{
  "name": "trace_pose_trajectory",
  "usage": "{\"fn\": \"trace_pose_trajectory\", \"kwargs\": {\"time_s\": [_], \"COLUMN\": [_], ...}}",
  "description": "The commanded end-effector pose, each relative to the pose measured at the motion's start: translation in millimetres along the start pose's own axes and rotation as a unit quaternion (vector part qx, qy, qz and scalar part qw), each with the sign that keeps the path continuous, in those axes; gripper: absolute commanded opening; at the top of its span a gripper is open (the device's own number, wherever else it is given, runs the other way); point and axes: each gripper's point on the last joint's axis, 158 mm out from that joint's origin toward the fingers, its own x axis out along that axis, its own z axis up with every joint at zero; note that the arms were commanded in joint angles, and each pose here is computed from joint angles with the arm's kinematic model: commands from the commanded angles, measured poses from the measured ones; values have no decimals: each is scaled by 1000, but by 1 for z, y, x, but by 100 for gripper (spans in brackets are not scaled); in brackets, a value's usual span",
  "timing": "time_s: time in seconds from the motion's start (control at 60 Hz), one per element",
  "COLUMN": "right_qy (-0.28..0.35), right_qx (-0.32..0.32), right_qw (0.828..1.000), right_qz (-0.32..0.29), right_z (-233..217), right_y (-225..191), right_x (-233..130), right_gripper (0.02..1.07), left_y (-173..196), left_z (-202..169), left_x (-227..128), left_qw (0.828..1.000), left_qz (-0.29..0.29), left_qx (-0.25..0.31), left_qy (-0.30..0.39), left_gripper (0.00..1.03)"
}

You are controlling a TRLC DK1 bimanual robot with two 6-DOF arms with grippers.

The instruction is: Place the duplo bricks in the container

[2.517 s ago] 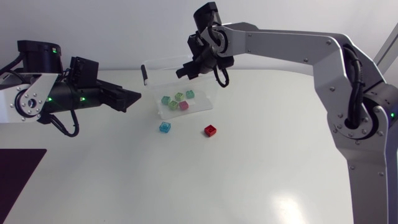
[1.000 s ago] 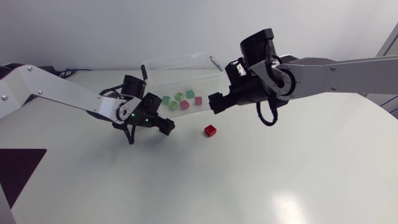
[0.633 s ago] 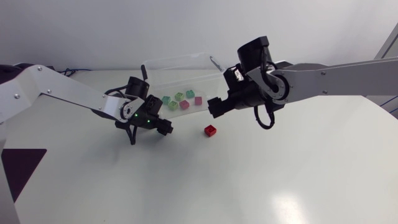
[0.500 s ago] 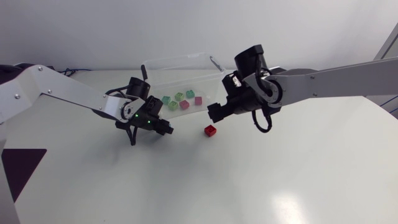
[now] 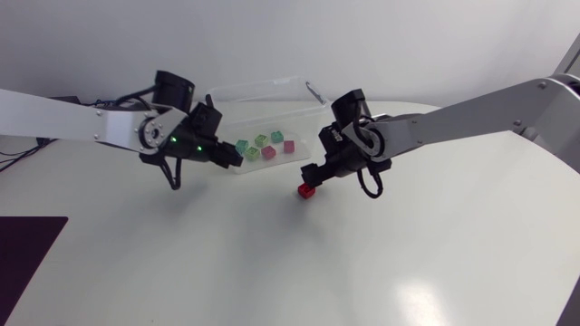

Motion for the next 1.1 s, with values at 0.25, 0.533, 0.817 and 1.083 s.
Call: {"fn": "trace_pose_trajectory", "kwargs": {"time_s": [0.25,0.533,0.817,1.083], "right_qy": [45,59,78,88], "right_qx": [-31,-45,-53,-59], "right_qw": [998,997,995,994], "right_qz": [22,27,37,41], "right_z": [-5,-14,-32,-41], "right_y": [14,22,26,27], "right_x": [35,39,45,53], "right_gripper": [102,102,99,87], "left_y": [9,2,-7,-4], "left_z": [59,64,55,75], "left_x": [-57,-65,-96,-120], "left_qw": [995,994,992,987], "left_qz": [2,-12,-18,-9], "left_qx": [-17,-23,-36,-32], "left_qy": [-95,-106,-122,-158], "left_gripper": [19,19,19,19]}}
